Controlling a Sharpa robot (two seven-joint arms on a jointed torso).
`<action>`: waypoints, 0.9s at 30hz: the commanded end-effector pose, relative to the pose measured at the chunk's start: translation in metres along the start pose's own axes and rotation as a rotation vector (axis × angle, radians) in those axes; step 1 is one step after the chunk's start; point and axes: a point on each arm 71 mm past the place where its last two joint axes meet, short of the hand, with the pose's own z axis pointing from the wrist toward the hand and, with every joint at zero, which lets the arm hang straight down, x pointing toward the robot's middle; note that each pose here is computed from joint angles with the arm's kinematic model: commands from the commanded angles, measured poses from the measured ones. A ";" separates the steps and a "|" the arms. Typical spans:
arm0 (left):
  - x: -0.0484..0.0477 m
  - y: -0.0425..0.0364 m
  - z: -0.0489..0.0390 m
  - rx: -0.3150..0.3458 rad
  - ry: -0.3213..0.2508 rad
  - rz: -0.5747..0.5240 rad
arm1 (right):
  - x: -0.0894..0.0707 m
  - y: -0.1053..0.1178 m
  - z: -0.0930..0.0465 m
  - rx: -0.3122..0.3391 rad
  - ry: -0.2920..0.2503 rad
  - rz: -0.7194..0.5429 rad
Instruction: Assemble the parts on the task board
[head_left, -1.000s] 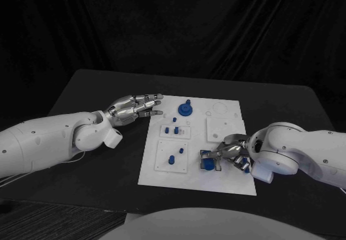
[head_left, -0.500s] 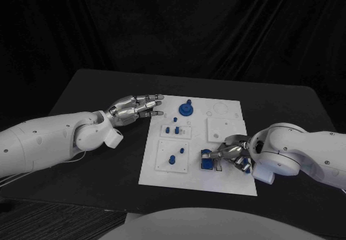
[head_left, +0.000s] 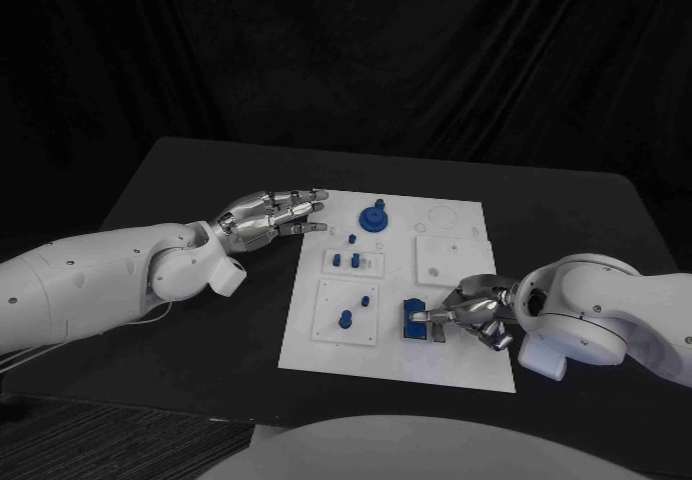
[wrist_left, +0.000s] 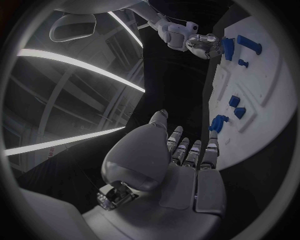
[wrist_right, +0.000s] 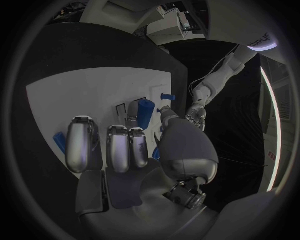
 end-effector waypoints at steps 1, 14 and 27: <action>0.0014 -0.0005 0.0001 0.011 0.009 -0.012 | -0.005 0.007 -0.009 -0.057 -0.021 -0.021; 0.0013 -0.0001 0.0007 0.011 0.010 -0.013 | -0.014 0.020 -0.029 -0.142 -0.124 -0.316; 0.0014 0.0007 0.0001 0.009 0.014 -0.016 | -0.008 0.022 -0.019 -0.162 -0.203 -0.502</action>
